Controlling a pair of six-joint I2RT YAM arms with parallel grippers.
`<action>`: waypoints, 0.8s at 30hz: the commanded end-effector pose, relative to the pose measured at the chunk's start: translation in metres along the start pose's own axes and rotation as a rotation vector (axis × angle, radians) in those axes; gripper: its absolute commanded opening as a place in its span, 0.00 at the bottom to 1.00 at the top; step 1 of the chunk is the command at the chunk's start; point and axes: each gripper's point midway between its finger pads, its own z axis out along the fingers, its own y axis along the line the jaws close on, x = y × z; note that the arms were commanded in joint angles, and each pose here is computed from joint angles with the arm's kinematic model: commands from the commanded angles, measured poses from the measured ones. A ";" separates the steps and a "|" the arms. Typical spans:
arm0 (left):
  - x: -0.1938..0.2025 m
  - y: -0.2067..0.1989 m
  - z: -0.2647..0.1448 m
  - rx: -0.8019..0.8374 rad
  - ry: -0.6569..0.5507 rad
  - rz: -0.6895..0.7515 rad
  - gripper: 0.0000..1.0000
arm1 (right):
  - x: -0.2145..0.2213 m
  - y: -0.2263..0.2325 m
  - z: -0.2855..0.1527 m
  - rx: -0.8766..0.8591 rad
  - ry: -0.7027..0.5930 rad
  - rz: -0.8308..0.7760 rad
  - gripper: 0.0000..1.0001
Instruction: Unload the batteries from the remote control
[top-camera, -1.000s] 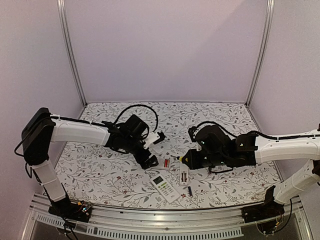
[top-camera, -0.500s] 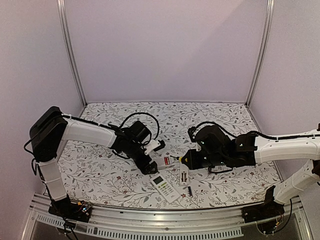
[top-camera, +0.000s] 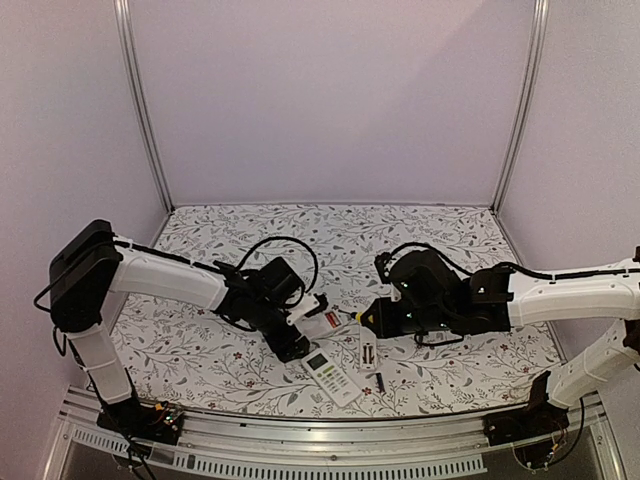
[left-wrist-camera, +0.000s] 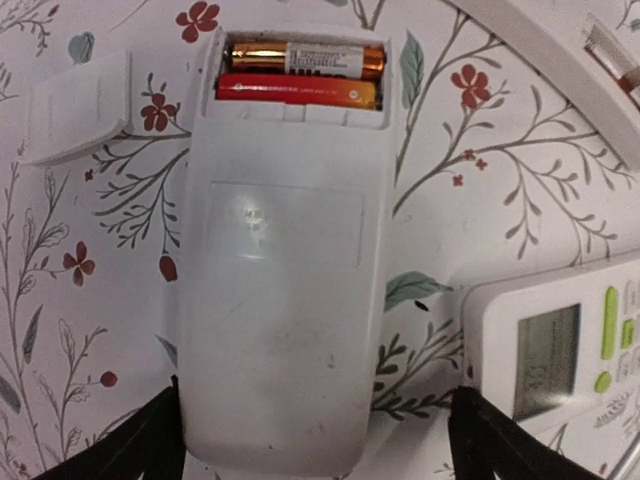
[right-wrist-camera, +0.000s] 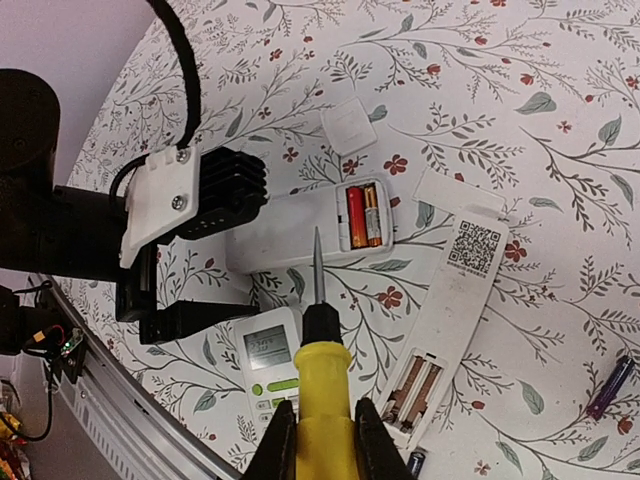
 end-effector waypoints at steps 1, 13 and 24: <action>-0.003 0.003 0.008 -0.118 0.011 0.056 0.85 | 0.001 0.000 0.002 0.019 -0.003 0.014 0.00; -0.009 0.012 0.007 -0.201 -0.005 0.100 0.41 | 0.009 -0.013 0.008 0.110 0.027 0.048 0.00; -0.045 0.021 -0.047 -0.286 -0.208 0.083 0.23 | -0.011 -0.016 -0.024 0.058 0.000 -0.045 0.00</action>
